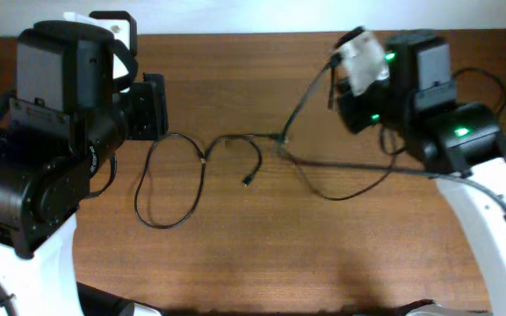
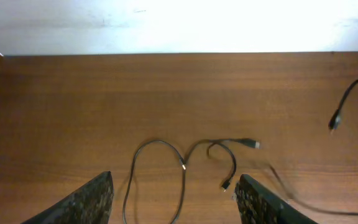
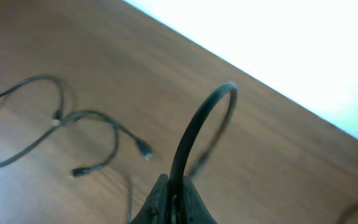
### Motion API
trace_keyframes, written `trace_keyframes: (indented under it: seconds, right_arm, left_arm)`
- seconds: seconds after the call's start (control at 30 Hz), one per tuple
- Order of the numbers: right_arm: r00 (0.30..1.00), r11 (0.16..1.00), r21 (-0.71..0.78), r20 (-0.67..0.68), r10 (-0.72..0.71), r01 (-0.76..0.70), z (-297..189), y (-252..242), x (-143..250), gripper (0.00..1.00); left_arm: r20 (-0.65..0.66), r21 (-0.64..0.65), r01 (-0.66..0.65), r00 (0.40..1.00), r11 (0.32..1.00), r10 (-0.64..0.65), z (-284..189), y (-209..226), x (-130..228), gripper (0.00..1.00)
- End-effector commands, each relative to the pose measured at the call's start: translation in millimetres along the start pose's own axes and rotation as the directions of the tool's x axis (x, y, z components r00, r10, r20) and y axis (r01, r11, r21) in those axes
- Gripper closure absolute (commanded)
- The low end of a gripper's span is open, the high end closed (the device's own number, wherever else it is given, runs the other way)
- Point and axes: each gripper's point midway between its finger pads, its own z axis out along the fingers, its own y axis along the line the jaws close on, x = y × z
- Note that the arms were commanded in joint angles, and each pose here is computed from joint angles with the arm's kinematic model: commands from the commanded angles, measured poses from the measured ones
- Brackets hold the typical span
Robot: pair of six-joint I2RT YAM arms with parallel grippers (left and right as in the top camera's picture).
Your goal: Untangle cables
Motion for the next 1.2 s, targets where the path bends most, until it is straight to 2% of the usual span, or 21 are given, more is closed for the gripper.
trace_keyframes:
  seconds: [0.0, 0.1, 0.2, 0.23, 0.27, 0.3, 0.37, 0.4, 0.43, 0.47, 0.5, 0.6, 0.7, 0.77, 0.87, 0.9, 1.07, 1.1, 1.13, 1.17]
  right_arm:
    - [0.995, 0.984, 0.145, 0.002, 0.101, -0.100, -23, -60, 10, 0.96]
    - [0.953, 0.922, 0.262, -0.030, 0.302, -0.284, -44, -118, 49, 0.96]
    - [0.818, 0.773, 0.386, -0.075, 0.570, -0.503, -70, -154, 108, 0.96]
    - [0.733, 0.659, 0.475, -0.041, 0.679, -0.583, -83, -169, 128, 0.96]
    - [0.601, 0.453, 0.604, 0.056, 0.797, -0.656, -104, -188, 155, 0.96]
    - [0.488, 0.263, 0.669, 0.170, 0.856, -0.695, -120, -200, 173, 0.96]
    - [0.271, -0.137, 0.716, 0.424, 0.864, -0.685, -156, -211, 211, 0.96]
    - [0.240, -0.221, 0.726, 0.473, 0.848, -0.651, -167, -215, 226, 0.96]
    - [0.232, -0.244, 0.735, 0.481, 0.846, -0.632, -170, -216, 235, 0.96]
    - [0.202, -0.311, 0.730, 0.521, 0.829, -0.608, -174, -218, 248, 0.96]
    - [0.136, -0.438, 0.701, 0.602, 0.787, -0.563, -179, -218, 273, 0.96]
    - [0.092, -0.506, 0.698, 0.627, 0.773, -0.507, -164, -222, 324, 0.96]
    - [0.065, -0.536, 0.700, 0.634, 0.770, -0.473, -137, -217, 377, 0.96]
    - [0.040, -0.573, 0.670, 0.665, 0.745, -0.472, -130, -216, 394, 0.96]
    - [0.027, -0.582, 0.655, 0.675, 0.738, -0.483, -129, -219, 397, 0.96]
    - [0.017, -0.577, 0.647, 0.673, 0.740, -0.498, -124, -221, 396, 0.00]
    - [0.001, -0.569, 0.638, 0.666, 0.746, -0.518, -118, -223, 395, 0.00]
    - [0.005, -0.500, 0.657, 0.609, 0.793, -0.564, -107, -224, 389, 0.00]
    - [0.012, -0.391, 0.643, 0.529, 0.849, -0.658, -87, -226, 370, 0.00]
    - [0.087, -0.223, 0.610, 0.435, 0.896, -0.760, -68, -228, 337, 0.00]
  left_arm:
    - [0.005, -0.005, -0.010, 1.000, 1.000, 0.010, -2, 2, 0, 0.36]
    - [0.005, -0.005, -0.010, 1.000, 1.000, 0.010, -2, 2, 0, 0.36]
    - [0.005, -0.006, -0.010, 1.000, 1.000, 0.010, -2, 2, 0, 0.36]
    - [0.005, -0.006, -0.010, 1.000, 1.000, 0.010, -2, 2, 0, 0.36]
    - [0.005, -0.006, -0.010, 1.000, 1.000, 0.010, -2, 2, 0, 0.36]
    - [0.005, -0.005, -0.010, 1.000, 1.000, 0.010, -2, 2, 0, 0.37]
    - [0.005, -0.006, -0.010, 1.000, 1.000, 0.010, -2, 2, 0, 0.37]
    - [0.005, -0.006, -0.010, 1.000, 1.000, 0.010, -2, 2, 0, 0.36]
    - [0.005, -0.006, -0.010, 1.000, 1.000, 0.010, -2, 2, 0, 0.36]
    - [0.005, -0.006, -0.010, 1.000, 1.000, 0.010, -2, 2, 0, 0.36]
    - [0.005, -0.006, -0.010, 1.000, 1.000, 0.010, -2, 2, 0, 0.36]
    - [0.005, -0.006, -0.010, 1.000, 1.000, 0.010, -2, 2, 0, 0.36]
    - [0.005, -0.006, -0.011, 1.000, 1.000, 0.011, -2, 2, 0, 0.36]
    - [0.005, -0.006, -0.011, 1.000, 1.000, 0.011, -2, 2, 0, 0.36]
    - [0.005, -0.005, -0.010, 1.000, 1.000, 0.010, -2, 2, 0, 0.37]
    - [0.005, -0.005, -0.011, 1.000, 1.000, 0.011, -2, 2, 0, 0.37]
    - [0.005, -0.005, -0.010, 1.000, 1.000, 0.010, -2, 2, 0, 0.37]
    - [0.005, -0.005, -0.010, 1.000, 1.000, 0.010, -2, 2, 0, 0.37]
    - [0.005, -0.005, -0.010, 1.000, 1.000, 0.010, -2, 2, 0, 0.37]
    - [0.005, -0.005, -0.010, 1.000, 1.000, 0.010, -2, 2, 0, 0.36]
